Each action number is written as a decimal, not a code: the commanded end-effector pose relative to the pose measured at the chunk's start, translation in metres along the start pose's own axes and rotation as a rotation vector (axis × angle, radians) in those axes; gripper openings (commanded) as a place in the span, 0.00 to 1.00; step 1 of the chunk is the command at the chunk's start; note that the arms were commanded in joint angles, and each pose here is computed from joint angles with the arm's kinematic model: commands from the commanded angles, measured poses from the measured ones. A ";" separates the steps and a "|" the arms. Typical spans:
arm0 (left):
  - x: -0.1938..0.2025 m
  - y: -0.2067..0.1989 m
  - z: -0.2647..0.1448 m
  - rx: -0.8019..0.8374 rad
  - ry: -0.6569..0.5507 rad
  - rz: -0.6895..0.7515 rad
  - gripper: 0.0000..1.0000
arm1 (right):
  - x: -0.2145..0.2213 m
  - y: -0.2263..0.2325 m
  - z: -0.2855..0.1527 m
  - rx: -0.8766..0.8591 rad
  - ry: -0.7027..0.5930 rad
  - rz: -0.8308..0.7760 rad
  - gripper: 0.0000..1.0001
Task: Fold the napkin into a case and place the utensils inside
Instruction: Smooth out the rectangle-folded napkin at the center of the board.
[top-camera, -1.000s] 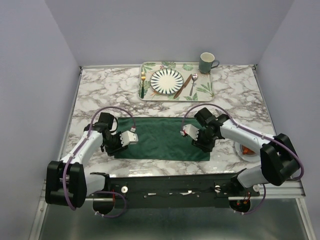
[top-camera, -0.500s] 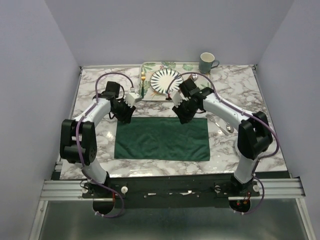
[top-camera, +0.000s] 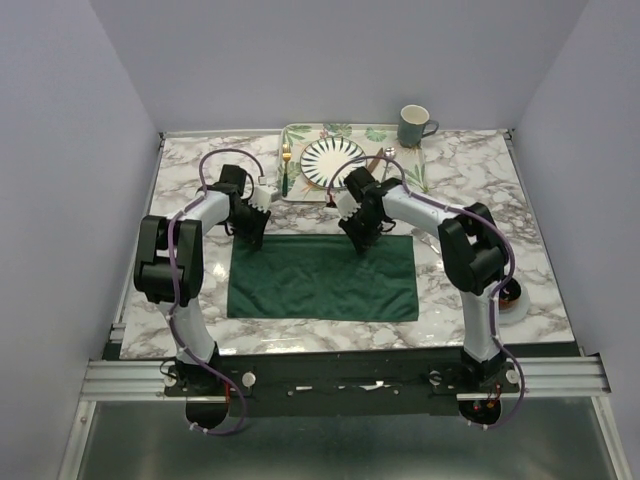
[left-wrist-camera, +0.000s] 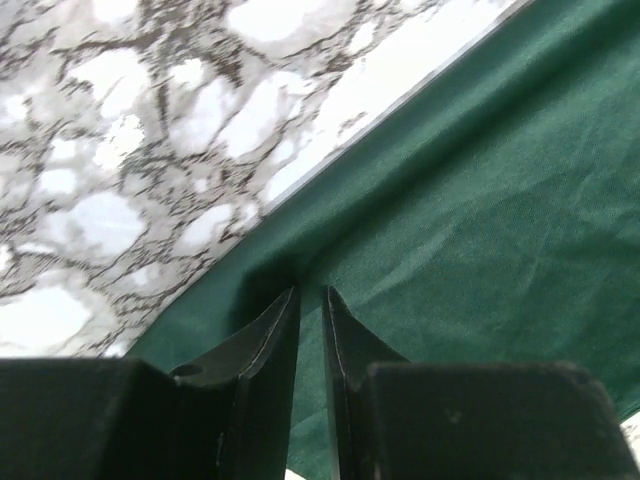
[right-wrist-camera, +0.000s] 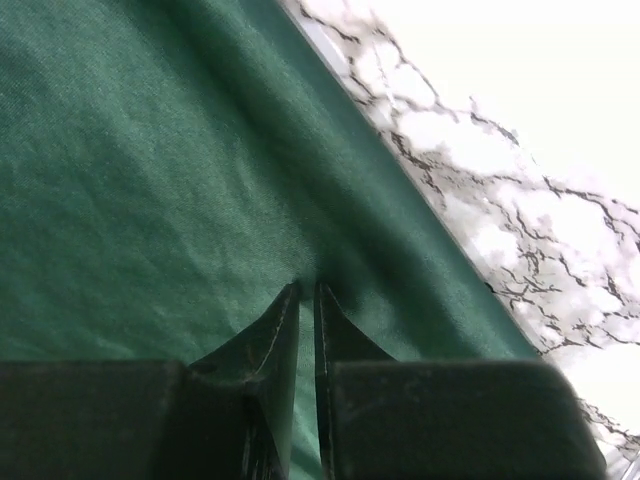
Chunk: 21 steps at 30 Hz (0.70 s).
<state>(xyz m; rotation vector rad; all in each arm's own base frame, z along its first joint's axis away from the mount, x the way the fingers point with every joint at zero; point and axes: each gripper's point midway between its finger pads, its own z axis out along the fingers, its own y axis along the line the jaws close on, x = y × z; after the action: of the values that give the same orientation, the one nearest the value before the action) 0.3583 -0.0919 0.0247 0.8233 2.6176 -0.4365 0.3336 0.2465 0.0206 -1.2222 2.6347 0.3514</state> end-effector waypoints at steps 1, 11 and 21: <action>0.014 0.016 0.000 -0.030 0.027 -0.048 0.29 | 0.022 -0.013 0.003 0.020 0.043 0.043 0.19; -0.083 -0.065 -0.121 0.188 -0.495 0.062 0.99 | -0.066 0.056 -0.163 -0.242 -0.543 0.033 0.77; -0.147 -0.086 -0.174 0.265 -0.867 -0.072 0.99 | -0.149 0.048 -0.221 -0.428 -0.815 0.085 1.00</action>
<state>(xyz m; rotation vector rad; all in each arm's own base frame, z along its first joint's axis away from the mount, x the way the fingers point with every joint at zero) 0.3633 -0.1376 0.2605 0.6847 1.8212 -0.6292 0.3620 0.2874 0.3010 -0.8214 1.8960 0.7898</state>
